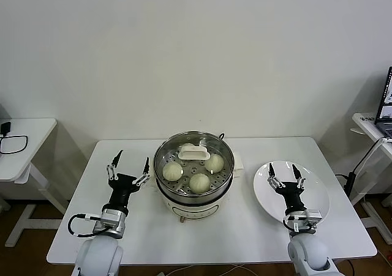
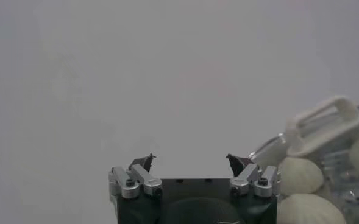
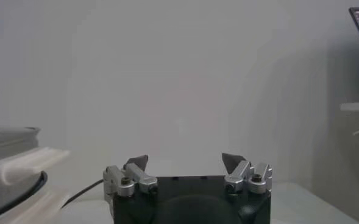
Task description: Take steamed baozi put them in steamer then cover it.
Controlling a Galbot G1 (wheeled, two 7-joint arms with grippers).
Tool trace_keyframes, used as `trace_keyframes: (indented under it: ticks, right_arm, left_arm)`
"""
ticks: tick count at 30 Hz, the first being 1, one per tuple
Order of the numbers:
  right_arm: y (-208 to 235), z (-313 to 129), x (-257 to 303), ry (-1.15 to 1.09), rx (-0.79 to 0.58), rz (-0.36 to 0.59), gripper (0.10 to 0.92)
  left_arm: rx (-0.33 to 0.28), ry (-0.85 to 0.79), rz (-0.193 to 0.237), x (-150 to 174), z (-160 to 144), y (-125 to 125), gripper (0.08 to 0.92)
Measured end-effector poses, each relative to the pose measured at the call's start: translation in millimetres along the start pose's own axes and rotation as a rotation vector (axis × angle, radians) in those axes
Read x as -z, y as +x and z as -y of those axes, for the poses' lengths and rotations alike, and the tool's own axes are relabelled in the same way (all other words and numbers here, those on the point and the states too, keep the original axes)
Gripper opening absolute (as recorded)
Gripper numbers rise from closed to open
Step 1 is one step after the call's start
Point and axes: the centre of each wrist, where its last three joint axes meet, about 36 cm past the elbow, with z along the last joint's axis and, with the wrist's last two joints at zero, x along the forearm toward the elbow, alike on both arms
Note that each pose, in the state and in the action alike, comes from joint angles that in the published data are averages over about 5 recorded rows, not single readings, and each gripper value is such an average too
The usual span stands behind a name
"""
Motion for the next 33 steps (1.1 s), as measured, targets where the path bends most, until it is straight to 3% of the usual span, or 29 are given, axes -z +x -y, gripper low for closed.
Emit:
trace_keyframes:
  ticks: [12,33]
  right_arm:
    - [12,8,1,-0.006,-0.001,-0.021,0.823]
    - [20,5,-1,0.003,0.003,-0.066,0.823]
  left_arm:
    - [0.030,0.092,0.003,-27,-15,2,0.823]
    - [0.043,0.092,0.004,-46,-26,-5,0.823]
